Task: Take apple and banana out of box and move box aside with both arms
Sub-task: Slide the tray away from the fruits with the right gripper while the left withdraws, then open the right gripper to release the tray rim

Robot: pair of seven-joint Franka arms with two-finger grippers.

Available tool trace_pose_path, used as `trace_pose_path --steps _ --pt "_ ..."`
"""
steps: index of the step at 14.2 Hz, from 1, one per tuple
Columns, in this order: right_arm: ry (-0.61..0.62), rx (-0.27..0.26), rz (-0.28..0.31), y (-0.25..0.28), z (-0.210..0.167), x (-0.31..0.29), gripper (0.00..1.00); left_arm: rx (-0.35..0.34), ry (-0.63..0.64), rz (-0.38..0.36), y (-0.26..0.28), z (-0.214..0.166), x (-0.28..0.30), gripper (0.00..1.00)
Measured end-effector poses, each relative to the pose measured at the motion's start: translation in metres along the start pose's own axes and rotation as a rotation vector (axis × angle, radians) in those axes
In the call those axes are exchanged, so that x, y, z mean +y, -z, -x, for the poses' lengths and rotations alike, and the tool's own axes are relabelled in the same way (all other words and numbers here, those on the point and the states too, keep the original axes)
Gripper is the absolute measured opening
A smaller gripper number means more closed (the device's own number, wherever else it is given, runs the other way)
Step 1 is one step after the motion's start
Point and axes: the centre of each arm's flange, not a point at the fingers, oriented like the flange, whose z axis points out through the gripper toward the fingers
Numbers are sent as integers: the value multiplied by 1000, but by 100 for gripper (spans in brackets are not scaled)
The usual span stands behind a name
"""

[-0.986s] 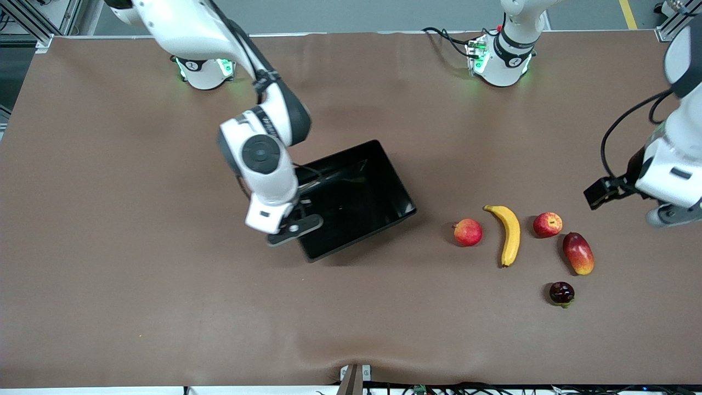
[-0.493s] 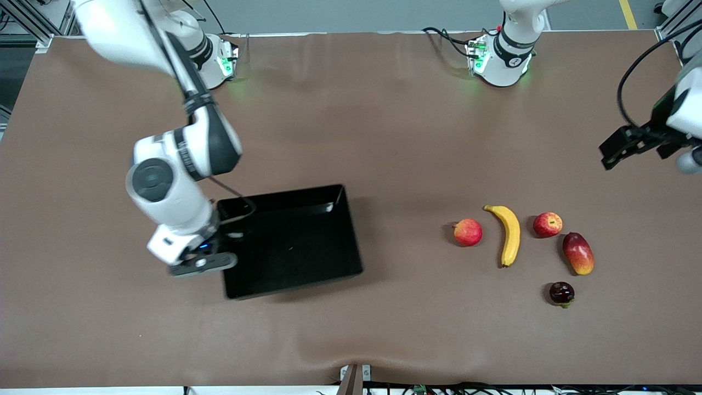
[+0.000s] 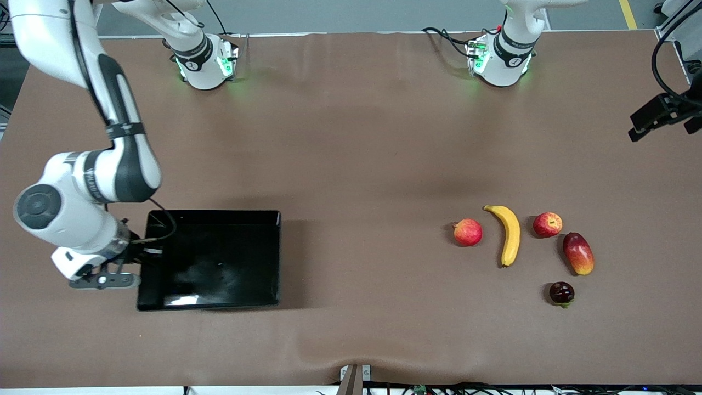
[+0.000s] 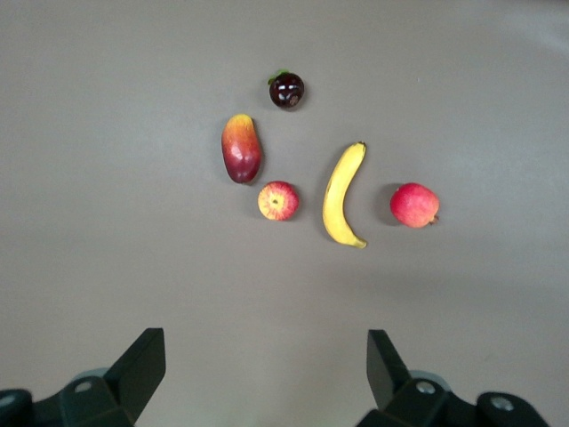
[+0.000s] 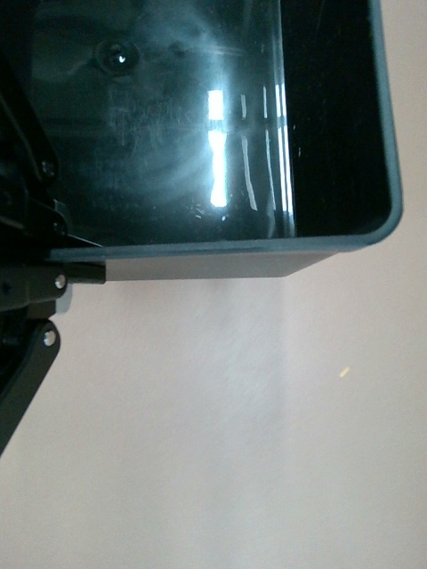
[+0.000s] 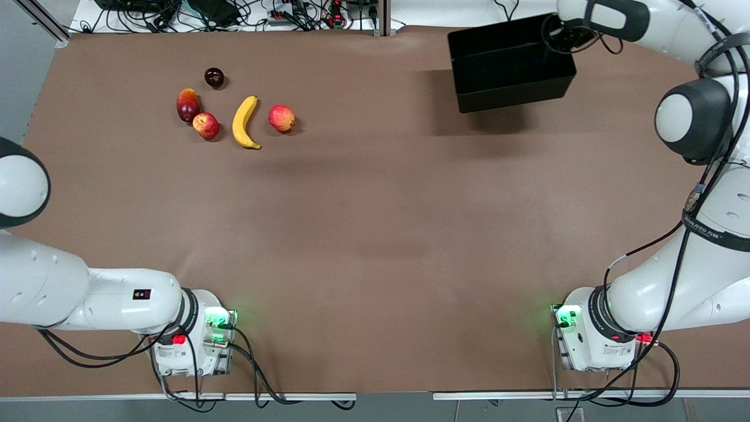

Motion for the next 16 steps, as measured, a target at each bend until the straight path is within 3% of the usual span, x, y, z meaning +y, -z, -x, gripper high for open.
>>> trace_pose_path --steps 4,9,13,16 --pt "-69 -76 -95 -39 25 84 4 3 -8 2 7 17 2 100" --pt "-33 -105 -120 -64 54 189 4 -8 -3 9 3 18 0 100" --pt "-50 -134 -128 -89 67 214 4 -10 -3 9 2 18 0 100" --pt "-43 -125 -135 -82 62 209 31 -11 -3 9 1 18 0 100"
